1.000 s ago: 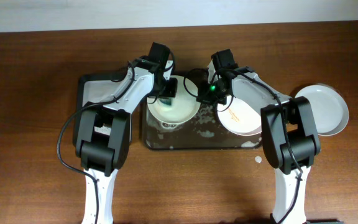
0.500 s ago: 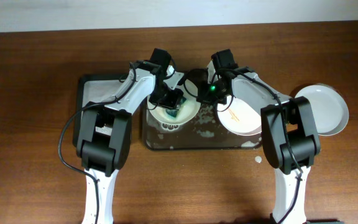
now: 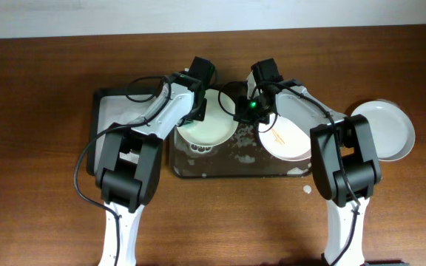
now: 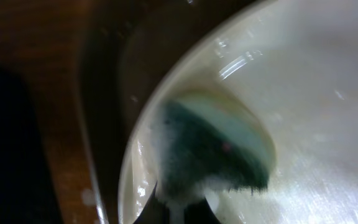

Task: Clean dirty plates on tray and stack at the side
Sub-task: 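Keep scrubbing the plate's inner surface with the left-gripper sponge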

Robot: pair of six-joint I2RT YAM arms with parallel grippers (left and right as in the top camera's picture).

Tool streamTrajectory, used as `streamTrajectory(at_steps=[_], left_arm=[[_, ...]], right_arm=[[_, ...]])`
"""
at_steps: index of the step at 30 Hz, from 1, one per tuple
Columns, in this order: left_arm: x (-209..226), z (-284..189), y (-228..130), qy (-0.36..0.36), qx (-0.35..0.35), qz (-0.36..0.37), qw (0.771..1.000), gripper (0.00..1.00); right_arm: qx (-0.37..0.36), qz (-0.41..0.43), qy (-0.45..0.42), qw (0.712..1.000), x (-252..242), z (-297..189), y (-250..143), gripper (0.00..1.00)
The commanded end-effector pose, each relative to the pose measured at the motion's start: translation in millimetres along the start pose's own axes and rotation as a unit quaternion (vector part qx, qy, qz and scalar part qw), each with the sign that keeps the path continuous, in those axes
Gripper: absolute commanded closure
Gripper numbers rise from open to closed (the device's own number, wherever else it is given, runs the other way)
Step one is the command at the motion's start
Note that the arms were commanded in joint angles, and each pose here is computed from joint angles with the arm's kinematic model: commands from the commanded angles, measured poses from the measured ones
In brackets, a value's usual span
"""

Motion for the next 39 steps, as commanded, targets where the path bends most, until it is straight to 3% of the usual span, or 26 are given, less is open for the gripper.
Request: streamTrajectory(at_steps=[1,8,13,17,22,32,39], left_arm=[[13.6,34.0,-8.1,0.073,0.010,-0.037,0.997,0.99],[-0.7,30.1,19.6,0.051,-0.077,-0.059,0.994,0.99],[-21.5,27.2,27.5,-0.031,-0.095,-0.055,0.994,0.99],[-41.7,24.7,23.7,-0.140,-0.075,-0.020,0.987,0.99],[-53.4,21.9,7.9,-0.210,-0.024,0.002,0.977,0.99],[-49.2,19.1,-37.8,-0.219,0.100,0.086,0.967,0.99],[-30.9,20.5,-50.5,-0.178,0.146,0.085,0.969,0.99]], right_arm=[[0.018,0.016,-0.041,0.999,-18.2,14.1,-11.5,0.96],[0.018,0.016,-0.041,0.999,-18.2,14.1,-11.5,0.96],[0.018,0.016,-0.041,0.999,-18.3,14.1,-11.4,0.96],[0.018,0.016,-0.041,0.999,-18.3,14.1,-11.4,0.96],[0.018,0.016,-0.041,0.999,-18.2,13.9,-11.5,0.96],[0.018,0.016,-0.041,0.999,-18.3,14.1,-11.4,0.96],[0.018,0.016,-0.041,0.999,-18.3,14.1,-11.4,0.96]])
Point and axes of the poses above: each gripper's point midway between its finger pads, its own z axis out along the fingers, its own x axis along the line the jaws close on, y = z × x, the point moved 8 cm from there along -z, back along the fingers, and after that the axes turned 4 degrees about z, right-handed, at the moved point
